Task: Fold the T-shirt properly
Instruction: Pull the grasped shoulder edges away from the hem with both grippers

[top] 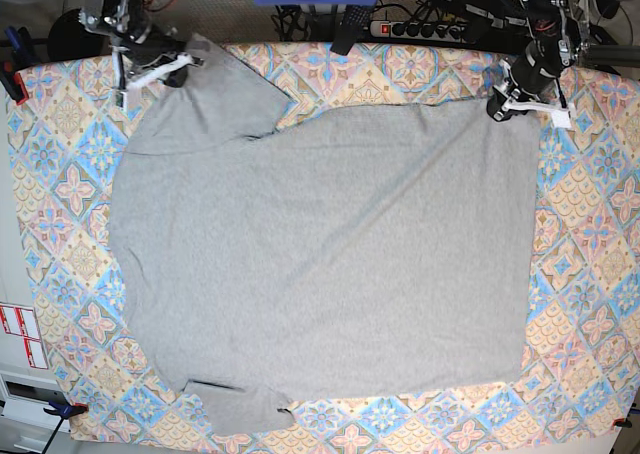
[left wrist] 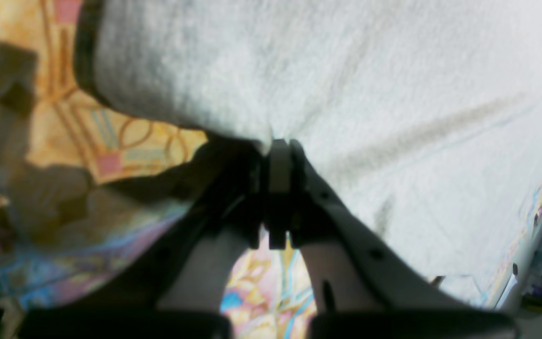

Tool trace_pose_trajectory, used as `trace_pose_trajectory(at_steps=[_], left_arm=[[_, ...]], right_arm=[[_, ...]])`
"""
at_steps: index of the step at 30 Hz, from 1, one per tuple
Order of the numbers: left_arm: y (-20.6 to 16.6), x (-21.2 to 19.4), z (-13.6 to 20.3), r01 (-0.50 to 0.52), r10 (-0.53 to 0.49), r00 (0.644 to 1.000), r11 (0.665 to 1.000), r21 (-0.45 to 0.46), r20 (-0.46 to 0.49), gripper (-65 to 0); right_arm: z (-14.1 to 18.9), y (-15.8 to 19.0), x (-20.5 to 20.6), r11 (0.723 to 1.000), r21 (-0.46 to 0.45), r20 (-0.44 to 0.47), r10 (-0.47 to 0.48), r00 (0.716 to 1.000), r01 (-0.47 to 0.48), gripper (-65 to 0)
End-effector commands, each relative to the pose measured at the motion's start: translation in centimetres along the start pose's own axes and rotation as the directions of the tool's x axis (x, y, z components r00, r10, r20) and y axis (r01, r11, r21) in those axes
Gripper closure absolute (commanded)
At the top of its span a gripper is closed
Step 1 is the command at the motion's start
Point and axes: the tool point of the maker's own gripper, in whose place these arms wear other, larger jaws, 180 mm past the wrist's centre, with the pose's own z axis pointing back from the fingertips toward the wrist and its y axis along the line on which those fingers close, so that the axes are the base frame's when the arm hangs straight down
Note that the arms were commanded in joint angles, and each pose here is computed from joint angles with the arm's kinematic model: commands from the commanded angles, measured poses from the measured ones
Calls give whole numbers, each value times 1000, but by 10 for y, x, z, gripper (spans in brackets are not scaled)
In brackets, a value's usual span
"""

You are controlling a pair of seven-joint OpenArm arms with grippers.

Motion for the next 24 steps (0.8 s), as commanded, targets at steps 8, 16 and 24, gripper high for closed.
trace_pose_trajectory(at_steps=[8, 16, 24], left_arm=[[-14, 5, 32, 118, -118, 993, 993, 1, 26, 0], [-27, 5, 48, 167, -166, 985, 986, -21, 47, 0], [-60, 24, 53, 216, -206, 971, 973, -81, 118, 0]], right_arm=[[29, -26, 4, 999, 18, 46, 45, 998, -46, 0], [50, -44, -1, 994, 19, 48, 110, 993, -111, 0], [53, -34, 1, 977, 88, 66, 187, 980, -192, 0]])
